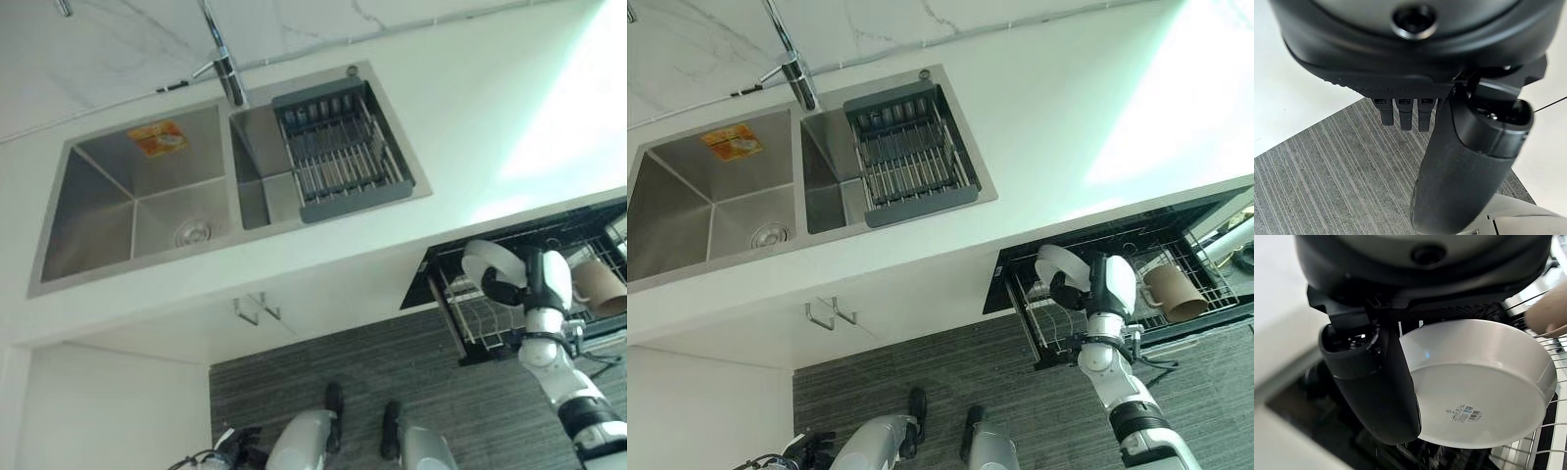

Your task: Place the dishes in the dishwasher.

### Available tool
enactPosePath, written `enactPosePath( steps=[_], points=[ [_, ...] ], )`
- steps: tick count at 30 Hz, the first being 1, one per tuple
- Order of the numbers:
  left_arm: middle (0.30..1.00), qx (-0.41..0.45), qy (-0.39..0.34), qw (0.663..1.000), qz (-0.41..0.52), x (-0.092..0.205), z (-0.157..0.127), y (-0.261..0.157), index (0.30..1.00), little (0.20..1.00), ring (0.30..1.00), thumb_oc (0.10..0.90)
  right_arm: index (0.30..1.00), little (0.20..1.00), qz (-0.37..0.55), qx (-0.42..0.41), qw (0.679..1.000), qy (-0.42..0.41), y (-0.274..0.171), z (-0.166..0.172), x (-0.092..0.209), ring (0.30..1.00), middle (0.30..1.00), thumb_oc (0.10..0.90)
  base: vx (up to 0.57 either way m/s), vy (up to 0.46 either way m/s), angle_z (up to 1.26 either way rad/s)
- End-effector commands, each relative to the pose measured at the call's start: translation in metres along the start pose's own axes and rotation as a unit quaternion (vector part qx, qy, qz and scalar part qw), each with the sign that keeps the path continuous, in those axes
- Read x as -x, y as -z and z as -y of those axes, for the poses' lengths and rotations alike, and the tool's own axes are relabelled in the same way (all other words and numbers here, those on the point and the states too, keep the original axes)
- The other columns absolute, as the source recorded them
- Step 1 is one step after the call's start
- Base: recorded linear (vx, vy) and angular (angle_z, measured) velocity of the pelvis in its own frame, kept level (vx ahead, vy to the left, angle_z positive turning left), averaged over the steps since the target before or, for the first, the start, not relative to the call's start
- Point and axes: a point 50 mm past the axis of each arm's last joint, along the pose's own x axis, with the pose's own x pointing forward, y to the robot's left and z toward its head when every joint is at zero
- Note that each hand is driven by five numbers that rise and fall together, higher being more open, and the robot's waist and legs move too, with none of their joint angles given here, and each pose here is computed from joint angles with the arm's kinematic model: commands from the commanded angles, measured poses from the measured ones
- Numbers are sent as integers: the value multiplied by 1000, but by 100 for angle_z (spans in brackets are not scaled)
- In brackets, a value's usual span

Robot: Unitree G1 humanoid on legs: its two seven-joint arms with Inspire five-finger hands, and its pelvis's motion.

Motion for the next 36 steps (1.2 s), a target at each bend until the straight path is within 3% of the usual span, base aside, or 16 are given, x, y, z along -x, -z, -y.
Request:
enactPosePath(
  steps=[1,8,20,33,36],
  points=[
    [900,-3,-10,1000,11,2,-12,2,900,900,900,800,300,300,86,16,984,153,-42,49,-39,300,300,400,-64,-20,3],
    [900,26,-9,999,38,0,-12,-15,900,900,900,800,300,300,39,112,966,230,-36,61,-49,300,300,400,-67,30,1],
    [900,55,-25,996,64,-3,-19,-39,900,900,900,800,300,300,-87,124,919,364,-18,95,-55,300,300,400,-55,-11,0],
    [900,67,-22,993,94,-3,-22,-63,900,900,900,800,300,300,-114,128,880,442,-27,124,-64,300,300,400,-12,-3,-5],
    [900,68,-24,992,102,-3,-23,-72,900,900,900,800,300,300,-110,102,887,437,-34,130,-70,300,300,400,0,0,0]
  ],
)
